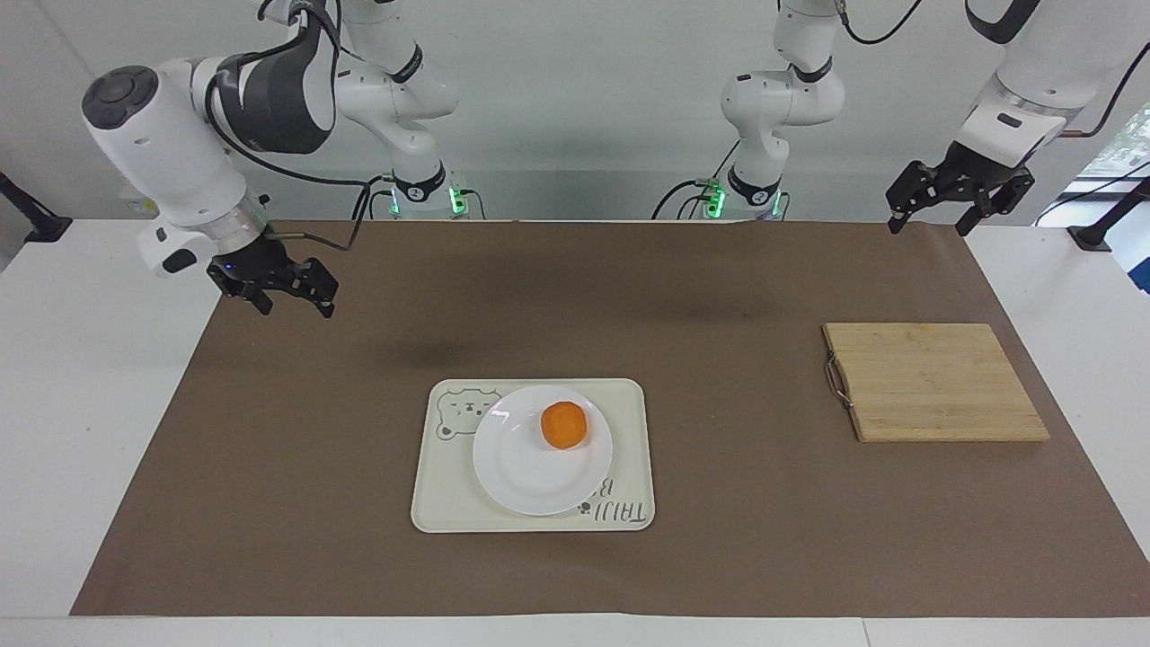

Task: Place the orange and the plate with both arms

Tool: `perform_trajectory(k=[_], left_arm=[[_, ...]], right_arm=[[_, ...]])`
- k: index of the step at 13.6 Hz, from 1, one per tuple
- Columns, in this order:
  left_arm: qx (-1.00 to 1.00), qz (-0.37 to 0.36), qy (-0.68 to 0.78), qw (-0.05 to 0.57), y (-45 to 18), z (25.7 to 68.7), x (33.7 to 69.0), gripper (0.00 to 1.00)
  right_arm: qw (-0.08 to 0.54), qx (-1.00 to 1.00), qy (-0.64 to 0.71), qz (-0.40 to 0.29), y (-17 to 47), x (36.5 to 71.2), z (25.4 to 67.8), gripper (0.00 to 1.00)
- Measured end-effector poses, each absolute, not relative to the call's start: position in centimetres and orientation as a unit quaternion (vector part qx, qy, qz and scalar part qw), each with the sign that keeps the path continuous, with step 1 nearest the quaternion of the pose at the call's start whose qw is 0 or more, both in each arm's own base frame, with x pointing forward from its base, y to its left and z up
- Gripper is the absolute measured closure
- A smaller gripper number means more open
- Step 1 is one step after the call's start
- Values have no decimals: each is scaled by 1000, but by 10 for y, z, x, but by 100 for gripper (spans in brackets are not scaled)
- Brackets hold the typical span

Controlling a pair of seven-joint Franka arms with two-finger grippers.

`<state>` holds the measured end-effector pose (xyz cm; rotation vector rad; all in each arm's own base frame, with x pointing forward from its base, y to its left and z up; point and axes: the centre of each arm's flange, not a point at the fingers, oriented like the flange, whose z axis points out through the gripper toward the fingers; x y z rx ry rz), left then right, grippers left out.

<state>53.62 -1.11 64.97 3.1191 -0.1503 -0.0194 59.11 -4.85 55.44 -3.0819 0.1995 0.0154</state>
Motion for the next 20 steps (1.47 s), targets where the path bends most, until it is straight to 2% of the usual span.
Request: perform_trajectory(k=[7,12,20], left_arm=[[999,-6,-48,9,-11,650,536,0],[999,-6,-48,9,-11,650,536,0],[999,6,-50,9,-13,652,539,0]], right_arm=[[23,-997,59,-34,-51,555,621,0],[4,-999,45,-23,-42,531,665,0],[3,-999,36,-15,-33,532,659,0]])
